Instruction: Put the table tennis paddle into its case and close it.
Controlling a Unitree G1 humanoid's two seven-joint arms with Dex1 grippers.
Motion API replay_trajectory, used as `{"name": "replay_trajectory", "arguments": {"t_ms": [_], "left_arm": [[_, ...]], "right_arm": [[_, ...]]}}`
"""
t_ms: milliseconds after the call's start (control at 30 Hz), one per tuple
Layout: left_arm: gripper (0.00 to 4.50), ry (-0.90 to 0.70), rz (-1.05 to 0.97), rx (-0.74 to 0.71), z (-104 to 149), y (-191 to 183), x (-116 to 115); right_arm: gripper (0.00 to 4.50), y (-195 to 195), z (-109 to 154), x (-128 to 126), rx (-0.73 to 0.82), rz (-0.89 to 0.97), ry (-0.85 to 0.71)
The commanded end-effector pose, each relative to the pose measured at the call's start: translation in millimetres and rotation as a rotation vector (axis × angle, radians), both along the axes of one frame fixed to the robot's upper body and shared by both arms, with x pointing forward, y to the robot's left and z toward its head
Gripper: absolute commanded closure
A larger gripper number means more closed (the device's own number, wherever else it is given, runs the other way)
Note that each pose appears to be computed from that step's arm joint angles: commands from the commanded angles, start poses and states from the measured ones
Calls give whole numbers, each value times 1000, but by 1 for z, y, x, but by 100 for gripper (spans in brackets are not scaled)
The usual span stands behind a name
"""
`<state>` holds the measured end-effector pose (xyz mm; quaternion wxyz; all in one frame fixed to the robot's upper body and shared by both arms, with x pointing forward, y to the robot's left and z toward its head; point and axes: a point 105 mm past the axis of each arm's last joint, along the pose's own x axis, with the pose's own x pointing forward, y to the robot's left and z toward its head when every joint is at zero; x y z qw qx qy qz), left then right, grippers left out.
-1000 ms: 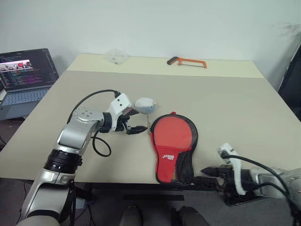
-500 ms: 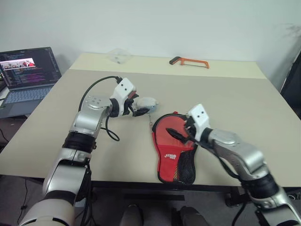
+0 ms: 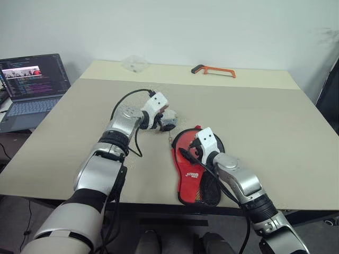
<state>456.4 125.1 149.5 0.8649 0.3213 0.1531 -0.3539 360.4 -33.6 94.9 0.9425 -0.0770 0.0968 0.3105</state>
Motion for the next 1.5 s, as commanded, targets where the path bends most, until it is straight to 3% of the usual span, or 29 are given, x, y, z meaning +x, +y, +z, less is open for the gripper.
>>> {"name": "replay_trajectory", "arguments": {"t_ms": [33, 300, 333, 400, 700, 800, 1167, 1367, 1500], "left_arm": [[0, -93, 46, 62, 15, -5, 10], [0, -108, 112, 35, -6, -35, 12], [18, -105, 113, 36, -9, -39, 12], [61, -115, 110, 68, -13, -42, 11], [370, -280, 148, 246, 4, -44, 21], [421, -362, 155, 321, 15, -45, 25], [424, -682, 230, 438, 57, -58, 32], [424, -892, 231, 483, 78, -76, 28], [424, -971, 205, 427, 83, -96, 22]], "right_arm": [[4, -4, -24, -7, -32, -17, 85], [4, -6, -28, -3, -22, -60, 128], [1, -6, -28, -3, -24, -62, 129], [0, -6, -27, -3, -22, -61, 132], [0, 2, -36, -14, -59, -15, 177], [0, 3, -41, -19, -83, 1, 205], [0, 11, -75, -47, -237, 110, 360], [0, 11, -76, -54, -244, 125, 373], [0, 13, -75, -60, -248, 138, 379]]}}
